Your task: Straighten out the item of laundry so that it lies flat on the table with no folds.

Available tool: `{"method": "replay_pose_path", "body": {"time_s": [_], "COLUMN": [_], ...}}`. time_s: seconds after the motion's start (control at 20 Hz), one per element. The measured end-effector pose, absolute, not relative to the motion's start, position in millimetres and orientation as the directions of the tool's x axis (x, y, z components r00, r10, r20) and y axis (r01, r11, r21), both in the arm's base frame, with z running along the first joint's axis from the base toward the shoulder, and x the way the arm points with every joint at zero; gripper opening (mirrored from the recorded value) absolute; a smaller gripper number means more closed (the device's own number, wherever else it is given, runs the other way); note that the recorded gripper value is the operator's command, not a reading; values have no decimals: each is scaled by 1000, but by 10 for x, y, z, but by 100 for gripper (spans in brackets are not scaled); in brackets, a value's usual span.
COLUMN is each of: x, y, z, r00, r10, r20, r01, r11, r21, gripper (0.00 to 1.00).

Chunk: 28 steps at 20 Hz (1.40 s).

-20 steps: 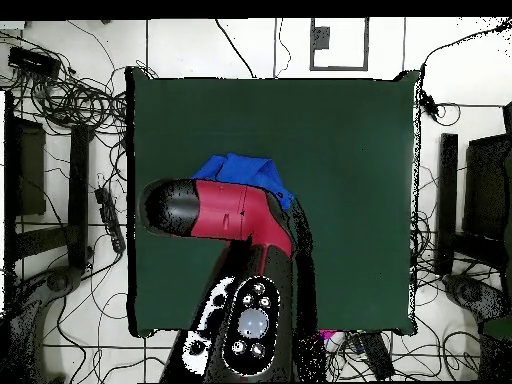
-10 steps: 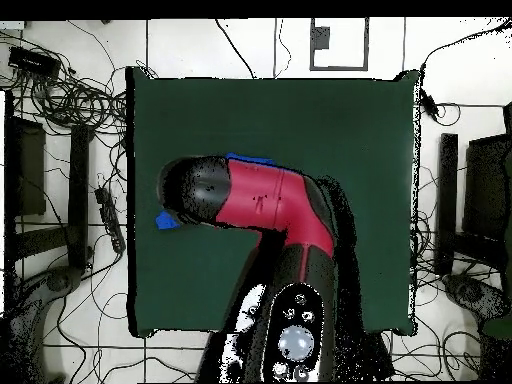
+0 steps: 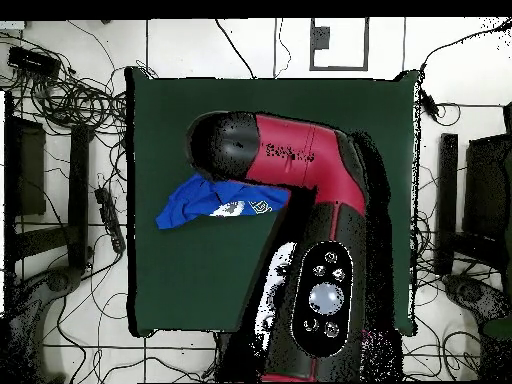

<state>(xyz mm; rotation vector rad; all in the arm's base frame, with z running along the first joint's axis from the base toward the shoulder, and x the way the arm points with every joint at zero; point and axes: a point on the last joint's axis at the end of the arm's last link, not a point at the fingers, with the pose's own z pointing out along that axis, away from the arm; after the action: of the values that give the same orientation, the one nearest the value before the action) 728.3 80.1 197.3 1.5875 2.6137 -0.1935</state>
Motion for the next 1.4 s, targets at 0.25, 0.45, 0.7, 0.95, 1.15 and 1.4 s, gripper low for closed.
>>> {"method": "replay_pose_path", "body": {"time_s": [0.25, 0.45, 0.7, 0.95, 1.15, 1.4], "x": [7622, 7743, 7810, 7792, 7640, 7358], "y": [854, 937, 1156, 1330, 1411, 1418], "z": [1683, 1441, 1119, 926, 863, 842], "r00": [-479, -486, -505, -513, -516, -510], "r10": [857, 850, 842, 845, 851, 859], "r20": [-192, -204, -188, -153, -95, -30], "r01": [873, 865, 855, 854, 856, 836], "r11": [488, 500, 518, 520, 511, 488], "r21": [0, 25, 23, 4, -77, -250], "gripper": [100, 100, 100, 100, 100, 100]}}
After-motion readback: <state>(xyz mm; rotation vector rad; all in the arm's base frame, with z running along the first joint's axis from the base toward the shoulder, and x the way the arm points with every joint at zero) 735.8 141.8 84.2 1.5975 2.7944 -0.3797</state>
